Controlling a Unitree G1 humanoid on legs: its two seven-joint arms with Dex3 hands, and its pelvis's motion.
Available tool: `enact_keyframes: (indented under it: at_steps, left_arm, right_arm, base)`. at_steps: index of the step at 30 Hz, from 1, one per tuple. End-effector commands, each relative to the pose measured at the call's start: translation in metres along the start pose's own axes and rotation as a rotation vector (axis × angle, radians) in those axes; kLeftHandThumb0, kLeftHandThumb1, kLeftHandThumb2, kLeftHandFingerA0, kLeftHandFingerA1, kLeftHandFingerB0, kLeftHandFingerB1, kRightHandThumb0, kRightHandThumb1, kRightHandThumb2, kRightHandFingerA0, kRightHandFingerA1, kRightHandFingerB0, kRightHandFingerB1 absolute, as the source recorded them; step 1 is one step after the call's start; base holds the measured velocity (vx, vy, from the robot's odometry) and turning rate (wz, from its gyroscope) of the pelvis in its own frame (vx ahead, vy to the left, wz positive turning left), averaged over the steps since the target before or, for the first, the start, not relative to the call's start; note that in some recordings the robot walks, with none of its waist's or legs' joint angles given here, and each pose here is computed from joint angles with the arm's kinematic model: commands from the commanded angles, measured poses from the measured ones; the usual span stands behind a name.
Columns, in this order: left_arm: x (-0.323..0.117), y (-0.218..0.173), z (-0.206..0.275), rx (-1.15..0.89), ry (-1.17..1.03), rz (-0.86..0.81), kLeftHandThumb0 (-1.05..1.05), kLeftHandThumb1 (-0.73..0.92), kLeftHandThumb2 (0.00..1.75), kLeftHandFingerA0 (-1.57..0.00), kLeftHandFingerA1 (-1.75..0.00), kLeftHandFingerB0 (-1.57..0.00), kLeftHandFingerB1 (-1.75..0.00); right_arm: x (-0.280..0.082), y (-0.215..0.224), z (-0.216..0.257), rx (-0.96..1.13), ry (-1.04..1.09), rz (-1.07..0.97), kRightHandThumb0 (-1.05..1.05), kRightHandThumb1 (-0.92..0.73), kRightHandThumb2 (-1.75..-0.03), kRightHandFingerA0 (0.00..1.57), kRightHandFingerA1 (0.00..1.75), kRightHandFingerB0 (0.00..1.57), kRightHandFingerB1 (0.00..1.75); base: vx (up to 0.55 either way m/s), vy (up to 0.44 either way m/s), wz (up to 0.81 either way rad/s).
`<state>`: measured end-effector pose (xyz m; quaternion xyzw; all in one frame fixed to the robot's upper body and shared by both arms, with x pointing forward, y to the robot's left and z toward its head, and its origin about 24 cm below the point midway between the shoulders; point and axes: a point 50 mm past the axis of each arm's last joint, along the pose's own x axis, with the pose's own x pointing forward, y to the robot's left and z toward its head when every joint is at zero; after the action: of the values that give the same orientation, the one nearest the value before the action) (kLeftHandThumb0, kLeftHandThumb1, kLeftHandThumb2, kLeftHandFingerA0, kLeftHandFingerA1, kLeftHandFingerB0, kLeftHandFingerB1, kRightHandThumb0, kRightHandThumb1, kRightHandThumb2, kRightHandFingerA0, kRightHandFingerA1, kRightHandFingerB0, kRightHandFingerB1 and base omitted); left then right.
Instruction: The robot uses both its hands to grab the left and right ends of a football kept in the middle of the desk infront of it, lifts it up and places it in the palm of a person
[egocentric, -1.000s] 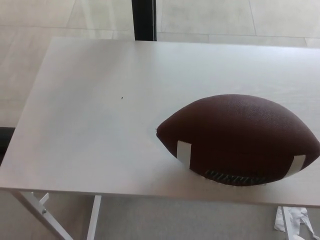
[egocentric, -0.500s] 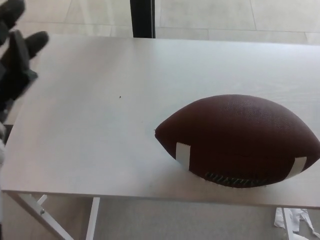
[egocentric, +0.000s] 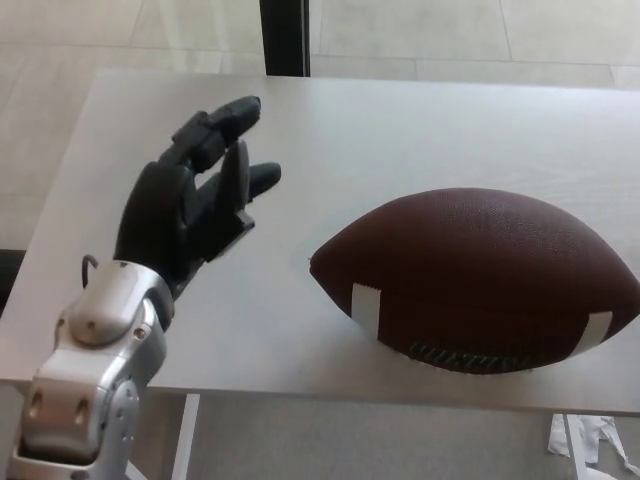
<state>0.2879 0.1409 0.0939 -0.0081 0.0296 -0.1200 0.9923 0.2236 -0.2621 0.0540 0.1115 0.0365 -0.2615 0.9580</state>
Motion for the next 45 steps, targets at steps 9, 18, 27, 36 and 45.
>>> enact_keyframes:
  at_steps: [9, 18, 27, 36, 45]
  left_arm:
    - [-0.013, -0.002, -0.037, 0.144, 0.126, -0.011, -0.95, 0.92, 0.90, -0.31, -0.53, -0.21, -0.41]
    - [-0.020, -0.016, -0.067, 0.021, 0.200, -0.001, -0.94, 0.92, 0.85, -0.20, -0.52, -0.07, -0.27]
    - [-0.020, -0.035, -0.076, -0.044, 0.250, -0.003, -1.03, 0.83, 1.19, -0.09, -0.53, -0.03, -0.11]
    - [-0.014, -0.049, -0.079, -0.183, 0.289, -0.060, -1.03, 0.83, 1.33, -0.12, -0.48, 0.00, 0.00]
    - [-0.001, -0.053, -0.076, -0.220, 0.292, -0.021, -1.05, 0.83, 1.09, -0.11, -0.55, 0.00, -0.08]
  right_arm:
    - [-0.007, 0.001, -0.015, -0.030, 0.053, -0.051, -0.96, -0.92, -0.77, 0.42, 0.49, 0.25, 0.33]
    - [-0.011, 0.013, -0.025, -0.088, 0.131, 0.097, -0.96, -0.92, -0.77, 0.43, 0.44, 0.28, 0.33]
    - [-0.016, 0.012, -0.036, -0.136, 0.233, 0.214, -1.05, -0.92, -0.81, 0.23, 0.39, 0.11, 0.28]
    - [-0.015, 0.019, -0.033, -0.158, 0.263, 0.334, -1.05, -0.92, -0.93, 0.19, 0.43, 0.06, 0.25]
    - [0.001, 0.030, -0.012, -0.138, 0.203, 0.354, -1.04, -0.92, -0.90, 0.20, 0.42, 0.07, 0.27]
  base:
    - [0.00, 0.000, 0.00]
    - [0.00, 0.000, 0.00]
    - [0.00, 0.000, 0.00]
    - [0.00, 0.000, 0.00]
    - [0.00, 0.000, 0.00]
